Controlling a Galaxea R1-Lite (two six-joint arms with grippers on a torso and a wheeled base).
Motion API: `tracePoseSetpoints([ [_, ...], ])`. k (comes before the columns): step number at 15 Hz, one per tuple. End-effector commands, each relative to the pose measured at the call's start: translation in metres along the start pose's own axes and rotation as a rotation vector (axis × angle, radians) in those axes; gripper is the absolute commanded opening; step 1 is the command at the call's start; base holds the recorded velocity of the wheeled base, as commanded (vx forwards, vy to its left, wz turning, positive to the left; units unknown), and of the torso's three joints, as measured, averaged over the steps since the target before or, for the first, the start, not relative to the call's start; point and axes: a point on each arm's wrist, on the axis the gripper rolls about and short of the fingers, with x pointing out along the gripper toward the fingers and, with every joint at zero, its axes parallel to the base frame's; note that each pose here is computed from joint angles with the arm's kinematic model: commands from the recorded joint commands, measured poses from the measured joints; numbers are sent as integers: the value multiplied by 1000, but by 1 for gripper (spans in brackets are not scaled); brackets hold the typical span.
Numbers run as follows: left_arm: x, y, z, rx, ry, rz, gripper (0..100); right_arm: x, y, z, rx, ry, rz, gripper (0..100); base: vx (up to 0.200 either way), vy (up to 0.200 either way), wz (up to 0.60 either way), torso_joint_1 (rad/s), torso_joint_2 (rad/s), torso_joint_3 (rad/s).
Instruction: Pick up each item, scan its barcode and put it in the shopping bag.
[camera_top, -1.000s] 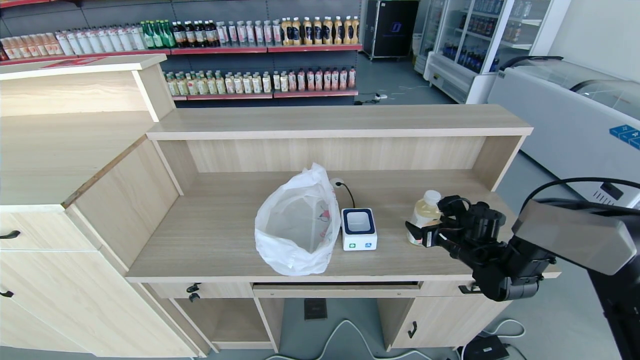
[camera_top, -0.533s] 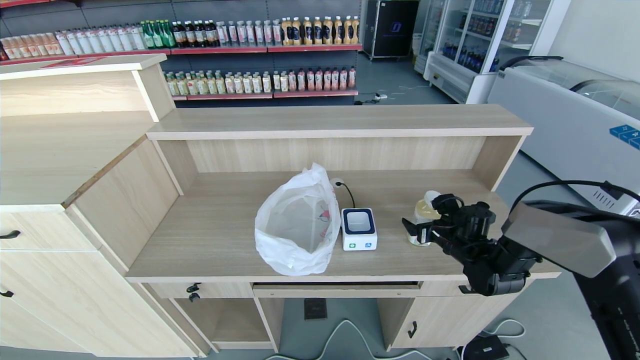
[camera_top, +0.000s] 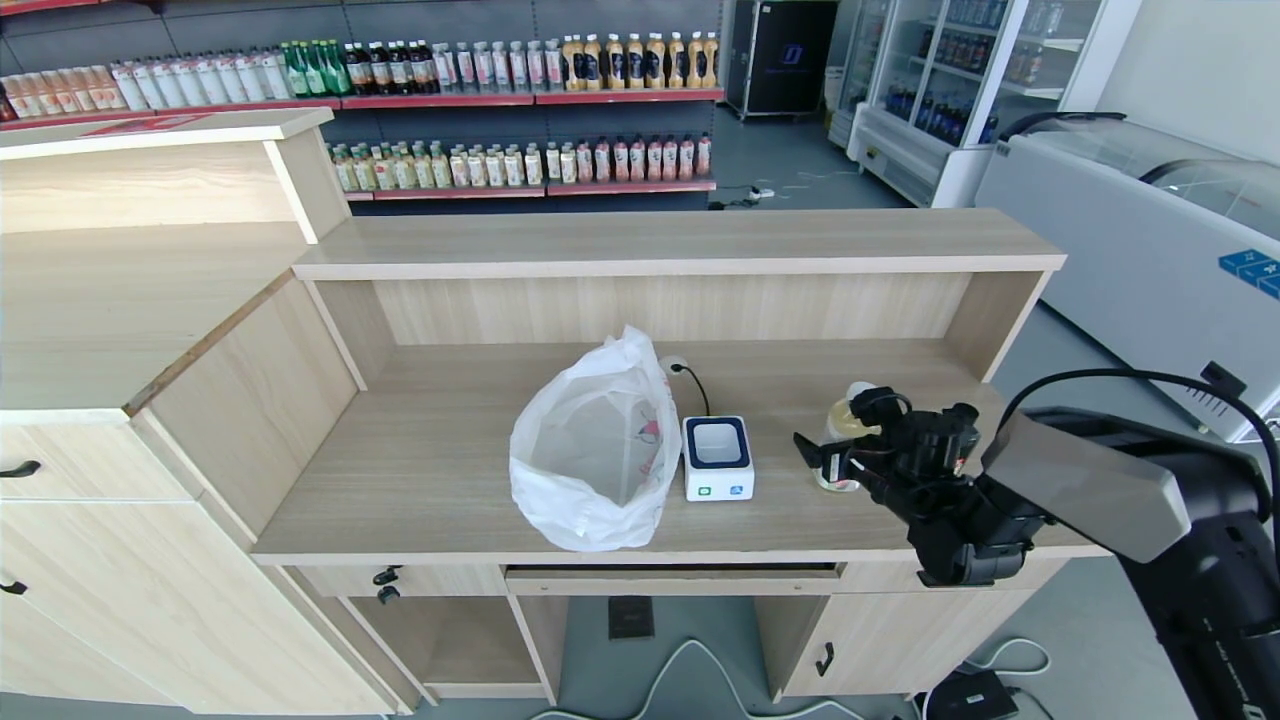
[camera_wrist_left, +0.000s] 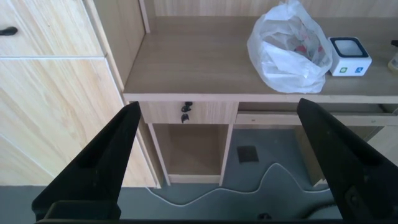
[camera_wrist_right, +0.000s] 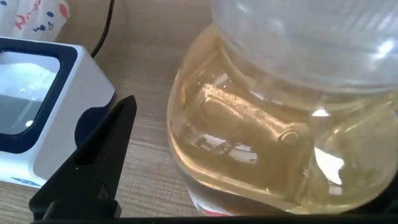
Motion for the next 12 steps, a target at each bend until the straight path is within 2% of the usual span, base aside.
tracePoseSetpoints([
  [1,0,0,0,0,0,-1,100,8,0,2,-4,-21,2,100,0,0,0,0,0,0],
  [7,0,0,0,0,0,0,100,13,1,-3,-8,-31,6,100,0,0,0,0,0,0],
  [8,0,0,0,0,0,0,100,13,1,-2,-8,-34,2,0,0,0,0,0,0,0],
  [12,0,0,0,0,0,0,100,12,0,2,-25,-38,-2,0,0,0,0,0,0,0],
])
